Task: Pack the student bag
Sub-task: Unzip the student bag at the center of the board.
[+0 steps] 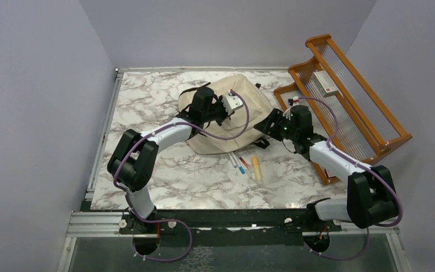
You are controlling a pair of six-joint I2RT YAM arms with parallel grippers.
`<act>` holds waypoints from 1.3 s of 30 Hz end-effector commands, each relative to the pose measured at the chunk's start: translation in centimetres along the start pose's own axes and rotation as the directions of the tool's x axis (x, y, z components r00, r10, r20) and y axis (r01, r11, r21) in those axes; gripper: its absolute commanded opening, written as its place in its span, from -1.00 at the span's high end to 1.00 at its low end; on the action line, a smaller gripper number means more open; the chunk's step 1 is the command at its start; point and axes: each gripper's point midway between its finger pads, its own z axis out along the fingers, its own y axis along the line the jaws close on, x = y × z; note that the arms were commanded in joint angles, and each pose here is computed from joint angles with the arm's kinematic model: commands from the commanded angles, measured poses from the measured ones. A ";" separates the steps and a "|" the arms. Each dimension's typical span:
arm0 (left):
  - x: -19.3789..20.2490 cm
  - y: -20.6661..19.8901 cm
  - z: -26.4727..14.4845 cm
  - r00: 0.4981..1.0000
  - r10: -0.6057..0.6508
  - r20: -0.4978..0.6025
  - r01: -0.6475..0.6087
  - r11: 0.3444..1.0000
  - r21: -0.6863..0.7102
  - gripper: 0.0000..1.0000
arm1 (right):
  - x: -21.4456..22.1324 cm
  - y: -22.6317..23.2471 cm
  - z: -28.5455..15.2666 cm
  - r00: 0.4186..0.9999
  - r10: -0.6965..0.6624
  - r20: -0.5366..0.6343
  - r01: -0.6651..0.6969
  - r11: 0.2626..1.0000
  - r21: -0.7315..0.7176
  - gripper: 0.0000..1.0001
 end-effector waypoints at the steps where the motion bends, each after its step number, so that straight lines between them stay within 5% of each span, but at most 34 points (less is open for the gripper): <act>1: -3.7 1.1 -0.6 0.990 -0.060 0.126 0.063 0.998 -0.017 1.00 | -1.1 3.6 -0.1 0.991 -0.125 0.045 0.131 0.973 -0.189 -0.22; 7: -4.5 2.4 -0.9 0.981 -0.121 0.149 0.132 0.989 -0.063 1.00 | -1.7 8.2 0.9 0.933 -0.323 0.156 0.358 0.871 -0.336 -0.20; 15: -5.6 4.0 -1.3 0.968 -0.183 0.170 0.206 0.970 -0.131 1.00 | -1.1 11.7 3.3 0.871 -0.445 0.206 0.485 0.722 -0.493 -0.08; 39: -6.2 5.2 -1.5 0.960 -0.215 0.180 0.246 0.953 -0.177 1.00 | 2.1 12.0 6.5 0.871 -0.472 0.137 0.467 0.706 -0.533 0.09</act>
